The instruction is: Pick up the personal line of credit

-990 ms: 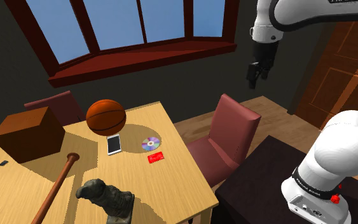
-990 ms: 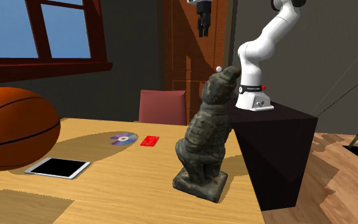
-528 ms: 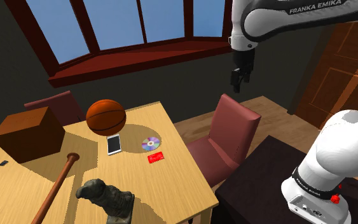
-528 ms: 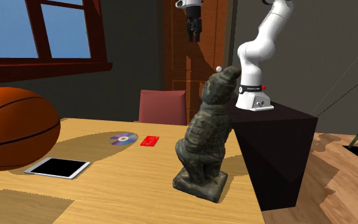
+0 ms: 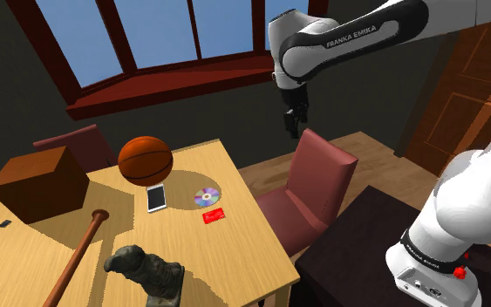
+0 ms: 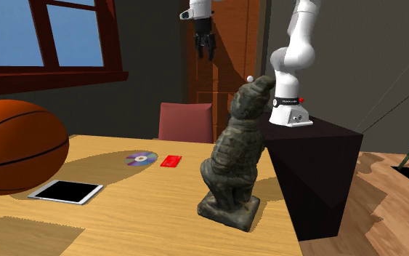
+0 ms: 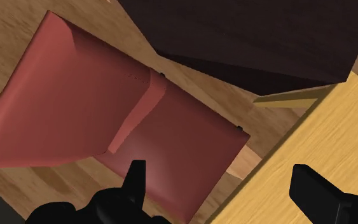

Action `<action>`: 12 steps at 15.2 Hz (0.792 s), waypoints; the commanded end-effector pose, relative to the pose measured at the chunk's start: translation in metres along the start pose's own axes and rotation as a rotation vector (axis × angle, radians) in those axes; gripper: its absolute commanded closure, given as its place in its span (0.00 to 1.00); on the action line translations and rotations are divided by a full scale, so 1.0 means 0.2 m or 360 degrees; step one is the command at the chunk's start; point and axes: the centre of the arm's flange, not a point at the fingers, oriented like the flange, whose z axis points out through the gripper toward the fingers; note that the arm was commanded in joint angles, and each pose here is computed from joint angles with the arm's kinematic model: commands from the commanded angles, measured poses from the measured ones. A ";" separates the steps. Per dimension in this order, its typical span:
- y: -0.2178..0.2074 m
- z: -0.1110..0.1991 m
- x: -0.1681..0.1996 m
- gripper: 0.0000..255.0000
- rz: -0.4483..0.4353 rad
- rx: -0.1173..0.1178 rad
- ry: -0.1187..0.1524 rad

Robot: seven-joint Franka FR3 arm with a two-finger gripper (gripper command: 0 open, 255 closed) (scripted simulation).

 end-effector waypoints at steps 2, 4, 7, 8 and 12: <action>-0.08 0.06 0.20 0.00 -0.0123 -0.0033 -0.0045; -0.14 0.11 0.33 0.00 -0.0204 -0.0056 -0.0075; -0.23 0.20 0.51 0.00 -0.0325 -0.0089 -0.0120; -0.26 0.23 0.57 0.00 -0.0365 -0.0100 -0.0135; -0.41 0.35 0.79 0.00 -0.0526 -0.0144 -0.0194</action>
